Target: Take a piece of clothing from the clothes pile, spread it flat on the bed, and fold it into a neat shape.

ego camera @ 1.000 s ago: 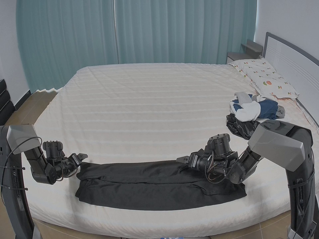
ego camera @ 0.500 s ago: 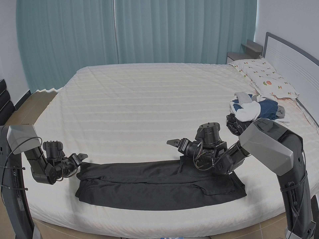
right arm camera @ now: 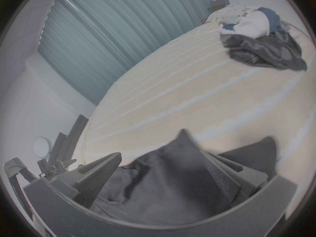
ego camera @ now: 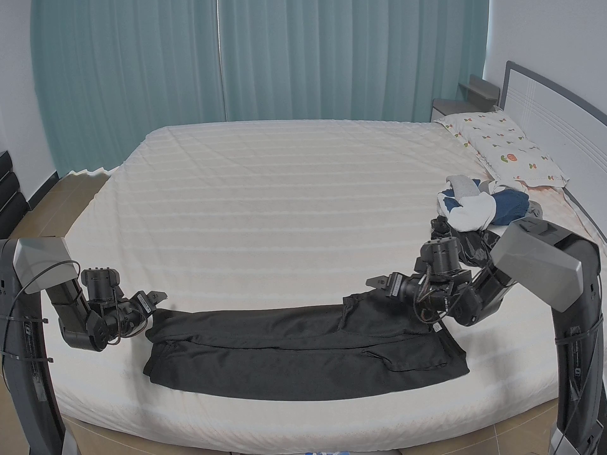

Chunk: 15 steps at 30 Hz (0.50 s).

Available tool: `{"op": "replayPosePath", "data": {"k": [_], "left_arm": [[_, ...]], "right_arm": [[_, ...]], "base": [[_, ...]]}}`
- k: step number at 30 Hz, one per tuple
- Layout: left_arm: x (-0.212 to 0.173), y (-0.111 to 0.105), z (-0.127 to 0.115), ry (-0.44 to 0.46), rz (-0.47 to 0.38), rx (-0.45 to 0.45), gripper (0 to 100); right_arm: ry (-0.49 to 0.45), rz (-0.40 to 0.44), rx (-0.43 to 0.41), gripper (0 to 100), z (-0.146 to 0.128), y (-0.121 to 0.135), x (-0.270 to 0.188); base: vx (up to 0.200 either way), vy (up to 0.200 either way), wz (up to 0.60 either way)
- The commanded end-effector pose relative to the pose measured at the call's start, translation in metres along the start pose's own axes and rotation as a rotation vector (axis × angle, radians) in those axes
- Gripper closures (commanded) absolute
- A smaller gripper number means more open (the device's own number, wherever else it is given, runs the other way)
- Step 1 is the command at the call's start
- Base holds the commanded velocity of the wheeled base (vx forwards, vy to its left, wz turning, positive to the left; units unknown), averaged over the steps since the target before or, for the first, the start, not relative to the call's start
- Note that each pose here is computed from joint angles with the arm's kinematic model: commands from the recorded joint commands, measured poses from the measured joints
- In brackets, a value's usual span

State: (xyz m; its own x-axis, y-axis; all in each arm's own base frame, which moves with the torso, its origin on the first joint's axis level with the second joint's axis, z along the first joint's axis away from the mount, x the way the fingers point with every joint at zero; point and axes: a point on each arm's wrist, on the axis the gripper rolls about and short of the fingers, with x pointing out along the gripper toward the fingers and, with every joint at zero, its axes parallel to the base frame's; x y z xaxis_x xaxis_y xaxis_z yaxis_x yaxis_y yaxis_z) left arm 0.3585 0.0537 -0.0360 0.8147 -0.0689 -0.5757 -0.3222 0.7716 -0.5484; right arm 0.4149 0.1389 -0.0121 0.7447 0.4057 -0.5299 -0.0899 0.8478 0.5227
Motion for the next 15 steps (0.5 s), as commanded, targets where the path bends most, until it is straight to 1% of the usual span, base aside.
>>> {"op": "replayPosePath", "data": {"k": [1,9,15], "left_arm": [[0.0,0.0,0.0,0.0,-0.001,-0.002,0],[0.0,0.0,0.0,-0.001,0.0,-0.002,0],[0.0,0.0,0.0,0.0,-0.001,-0.002,0]], "right_arm": [[-0.013,-0.046,-0.007,0,0.013,-0.019,-0.022],[0.007,-0.069,0.002,0,0.008,-0.031,-0.017],[0.029,-0.072,0.007,0,0.002,-0.034,-0.022]], "base": [[0.0,0.0,0.0],[0.0,0.0,0.0],[0.0,0.0,0.0]]}}
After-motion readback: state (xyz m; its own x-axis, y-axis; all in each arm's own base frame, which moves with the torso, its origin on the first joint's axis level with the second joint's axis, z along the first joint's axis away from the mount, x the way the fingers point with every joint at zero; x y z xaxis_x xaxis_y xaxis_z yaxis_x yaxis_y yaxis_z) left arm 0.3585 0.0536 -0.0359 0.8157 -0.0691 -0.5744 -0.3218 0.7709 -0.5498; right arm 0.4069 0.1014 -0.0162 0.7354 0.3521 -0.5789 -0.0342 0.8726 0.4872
